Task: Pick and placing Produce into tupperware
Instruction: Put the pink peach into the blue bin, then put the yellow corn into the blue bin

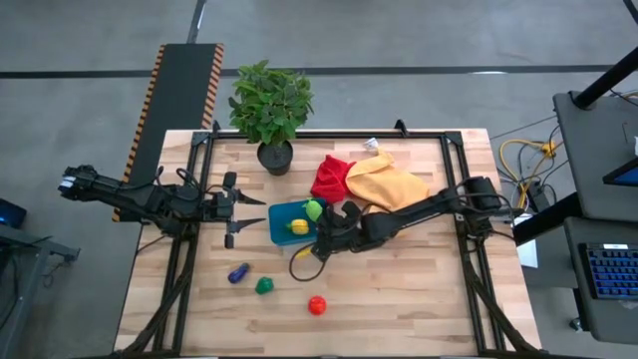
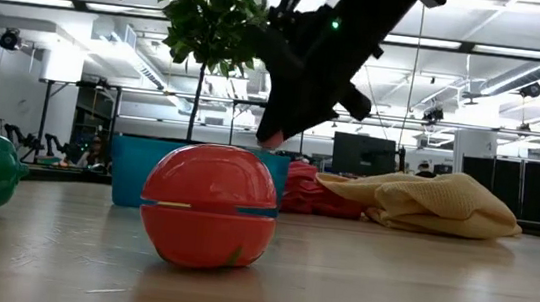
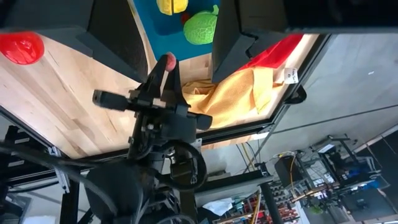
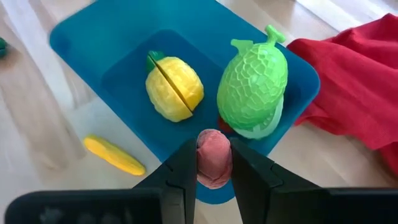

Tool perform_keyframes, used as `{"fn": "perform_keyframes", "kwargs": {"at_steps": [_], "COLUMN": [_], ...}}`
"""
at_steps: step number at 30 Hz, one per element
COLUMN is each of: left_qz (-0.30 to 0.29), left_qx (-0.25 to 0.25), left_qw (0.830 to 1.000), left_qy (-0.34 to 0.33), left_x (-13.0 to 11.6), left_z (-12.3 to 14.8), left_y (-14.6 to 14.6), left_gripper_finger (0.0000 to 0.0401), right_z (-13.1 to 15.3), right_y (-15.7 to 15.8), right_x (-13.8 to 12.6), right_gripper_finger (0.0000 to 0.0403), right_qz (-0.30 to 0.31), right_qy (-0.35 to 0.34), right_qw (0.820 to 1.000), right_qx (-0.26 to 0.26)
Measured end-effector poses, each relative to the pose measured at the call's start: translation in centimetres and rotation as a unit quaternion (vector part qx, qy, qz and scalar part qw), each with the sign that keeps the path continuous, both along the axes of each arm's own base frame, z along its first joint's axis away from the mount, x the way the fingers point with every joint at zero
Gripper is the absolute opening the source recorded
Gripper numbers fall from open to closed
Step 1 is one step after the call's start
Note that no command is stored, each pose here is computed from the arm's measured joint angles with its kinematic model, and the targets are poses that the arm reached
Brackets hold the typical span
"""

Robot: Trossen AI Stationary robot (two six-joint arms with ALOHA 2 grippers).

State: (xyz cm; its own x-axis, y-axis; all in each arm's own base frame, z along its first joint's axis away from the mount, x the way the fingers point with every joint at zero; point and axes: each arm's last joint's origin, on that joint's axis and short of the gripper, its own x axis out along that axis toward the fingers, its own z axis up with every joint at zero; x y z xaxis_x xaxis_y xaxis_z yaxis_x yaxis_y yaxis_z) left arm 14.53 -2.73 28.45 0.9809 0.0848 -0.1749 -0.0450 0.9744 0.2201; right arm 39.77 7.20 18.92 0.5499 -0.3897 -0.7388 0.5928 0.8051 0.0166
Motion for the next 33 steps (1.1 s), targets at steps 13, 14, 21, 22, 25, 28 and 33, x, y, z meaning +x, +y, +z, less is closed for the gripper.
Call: {"fn": "perform_keyframes", "kwargs": {"at_steps": [13, 14, 21, 22, 25, 28, 33], "left_qz": [0.000, 0.000, 0.000, 0.000, 0.000, 0.000, 0.000], "left_qx": [0.000, 0.000, 0.000, 0.000, 0.001, 0.000, 0.001], "left_qw": [1.000, 1.000, 1.000, 1.000, 1.000, 1.000, 1.000], "left_qy": [0.001, 0.001, 0.001, 0.001, 0.001, 0.001, 0.001], "left_x": [0.03, 0.03, 0.03, 0.03, 0.04, 0.04, 0.04], "left_z": [-0.03, -0.03, -0.04, -0.04, -0.06, -0.06, -0.06], "left_y": [0.00, -0.01, 0.00, -0.01, -0.01, -0.01, -0.01], "left_gripper_finger": [0.0164, 0.0164, 0.0164, 0.0164, 0.0164, 0.0164, 0.0164], "right_z": [-0.26, -0.27, -0.27, -0.27, -0.29, -0.28, -0.28], "right_y": [-0.27, -0.27, -0.27, -0.27, -0.27, -0.27, -0.27], "right_x": [-0.04, -0.05, -0.05, -0.04, -0.04, -0.04, -0.03], "right_gripper_finger": [0.0078, 0.0081, 0.0106, 0.0109, 0.0118, 0.0128, 0.0151], "right_qz": [-0.001, -0.001, 0.000, 0.000, 0.000, 0.000, 0.000], "right_qy": [0.008, 0.008, 0.009, 0.009, 0.009, 0.009, 0.008], "right_qw": [1.000, 1.000, 1.000, 1.000, 1.000, 1.000, 1.000], "right_qx": [-0.004, -0.004, -0.005, -0.006, -0.005, -0.005, -0.005]}}
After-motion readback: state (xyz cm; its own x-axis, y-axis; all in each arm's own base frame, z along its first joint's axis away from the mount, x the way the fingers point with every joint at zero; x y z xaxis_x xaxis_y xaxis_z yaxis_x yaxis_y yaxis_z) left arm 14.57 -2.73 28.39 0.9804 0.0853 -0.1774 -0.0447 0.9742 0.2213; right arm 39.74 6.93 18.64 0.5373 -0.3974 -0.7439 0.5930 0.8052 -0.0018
